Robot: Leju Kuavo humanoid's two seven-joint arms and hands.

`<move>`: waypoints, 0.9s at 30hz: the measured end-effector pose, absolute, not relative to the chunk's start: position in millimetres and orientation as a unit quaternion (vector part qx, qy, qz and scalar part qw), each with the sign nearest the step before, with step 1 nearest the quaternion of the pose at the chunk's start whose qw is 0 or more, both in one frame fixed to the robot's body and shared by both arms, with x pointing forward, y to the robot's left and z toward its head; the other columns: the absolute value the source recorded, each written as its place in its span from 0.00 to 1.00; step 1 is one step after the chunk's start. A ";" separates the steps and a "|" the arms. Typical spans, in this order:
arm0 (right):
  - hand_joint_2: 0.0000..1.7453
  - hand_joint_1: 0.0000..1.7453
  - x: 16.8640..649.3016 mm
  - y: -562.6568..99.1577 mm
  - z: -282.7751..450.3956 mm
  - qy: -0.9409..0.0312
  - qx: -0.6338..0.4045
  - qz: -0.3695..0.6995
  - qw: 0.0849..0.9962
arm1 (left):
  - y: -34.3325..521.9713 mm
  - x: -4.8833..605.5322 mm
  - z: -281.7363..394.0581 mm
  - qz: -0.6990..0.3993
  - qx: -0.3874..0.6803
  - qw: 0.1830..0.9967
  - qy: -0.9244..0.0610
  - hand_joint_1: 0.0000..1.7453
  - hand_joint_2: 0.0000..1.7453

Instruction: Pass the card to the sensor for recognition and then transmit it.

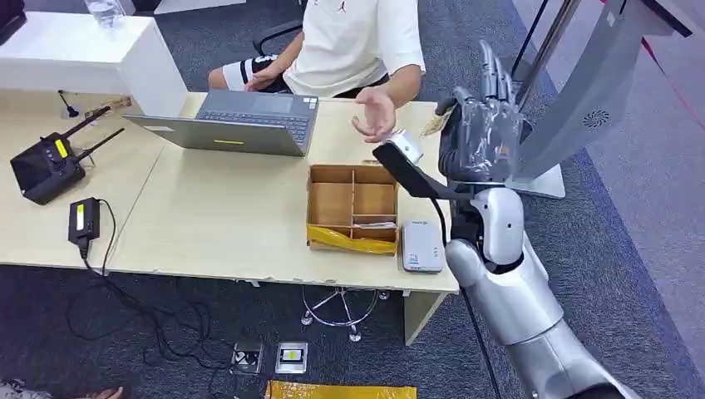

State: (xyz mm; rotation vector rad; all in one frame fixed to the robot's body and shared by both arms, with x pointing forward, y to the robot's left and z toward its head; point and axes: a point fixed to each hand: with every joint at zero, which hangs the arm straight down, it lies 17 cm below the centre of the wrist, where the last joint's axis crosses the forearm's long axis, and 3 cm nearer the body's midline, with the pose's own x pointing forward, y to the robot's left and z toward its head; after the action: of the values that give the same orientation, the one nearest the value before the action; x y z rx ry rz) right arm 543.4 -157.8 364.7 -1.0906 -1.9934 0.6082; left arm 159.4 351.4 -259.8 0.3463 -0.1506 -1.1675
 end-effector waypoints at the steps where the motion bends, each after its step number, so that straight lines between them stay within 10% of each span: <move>1: 1.00 1.00 547.2 -149.7 364.6 -0.779 -0.426 0.254 0.384 | 350.5 161.8 -259.2 -0.549 0.162 0.817 -0.072 0.00 1.00; 15: 1.00 1.00 620.1 -140.5 300.8 -0.642 -0.476 0.390 0.457 | 344.0 175.3 -255.9 -0.564 0.163 0.806 -0.079 0.00 1.00; 16: 1.00 0.00 622.7 -144.3 295.4 -0.632 -0.482 0.395 0.461 | 344.0 175.3 -255.9 -0.564 0.163 0.805 -0.079 0.00 1.00; 27: 1.00 0.00 622.5 -152.9 304.7 -0.657 -0.489 0.366 0.442 | 346.3 166.7 -258.2 -0.567 0.163 0.804 -0.073 0.00 1.00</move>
State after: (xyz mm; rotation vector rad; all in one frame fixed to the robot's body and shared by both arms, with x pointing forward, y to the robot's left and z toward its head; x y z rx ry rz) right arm 622.5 -152.9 304.7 -1.2138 -1.6311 0.9084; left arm 166.7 346.3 -258.2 0.3490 -0.1564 -1.2148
